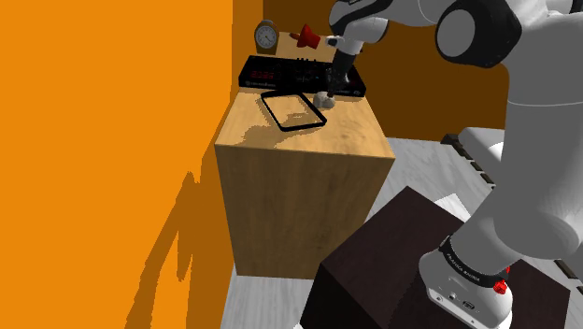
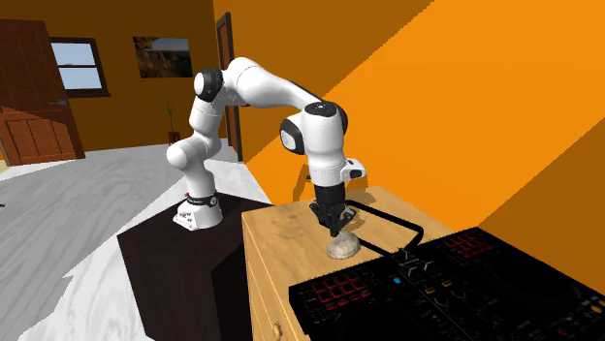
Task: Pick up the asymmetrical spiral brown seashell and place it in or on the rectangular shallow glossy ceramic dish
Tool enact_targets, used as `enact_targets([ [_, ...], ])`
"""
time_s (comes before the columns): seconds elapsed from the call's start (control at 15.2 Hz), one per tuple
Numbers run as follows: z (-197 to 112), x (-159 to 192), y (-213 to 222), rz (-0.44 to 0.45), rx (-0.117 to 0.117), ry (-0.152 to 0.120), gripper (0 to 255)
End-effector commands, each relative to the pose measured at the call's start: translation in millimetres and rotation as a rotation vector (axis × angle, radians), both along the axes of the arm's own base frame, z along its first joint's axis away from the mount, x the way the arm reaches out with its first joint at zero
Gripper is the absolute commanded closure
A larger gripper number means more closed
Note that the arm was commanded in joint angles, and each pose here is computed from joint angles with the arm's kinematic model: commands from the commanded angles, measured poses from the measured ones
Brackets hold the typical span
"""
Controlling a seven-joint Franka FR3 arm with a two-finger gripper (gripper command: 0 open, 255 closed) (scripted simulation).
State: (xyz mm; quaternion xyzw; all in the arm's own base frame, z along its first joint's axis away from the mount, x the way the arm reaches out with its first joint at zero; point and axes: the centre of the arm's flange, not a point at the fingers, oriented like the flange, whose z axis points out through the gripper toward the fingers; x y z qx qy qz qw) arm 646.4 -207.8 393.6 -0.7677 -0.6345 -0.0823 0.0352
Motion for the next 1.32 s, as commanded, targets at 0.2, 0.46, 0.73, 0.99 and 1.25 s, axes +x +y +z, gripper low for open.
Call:
enact_targets([
  [0.2,10.9,1.8,57.8,0.331,-0.194,-0.117,0],
  [0.46,-4.2,3.9,62.4,0.358,-0.21,-0.126,0],
  [0.73,-28.0,8.3,62.3,0.358,-0.21,-0.126,0],
  [0.99,-28.0,8.3,62.3,0.358,-0.21,-0.126,0],
  [1.25,-28.0,8.3,62.3,0.358,-0.21,-0.126,0],
])
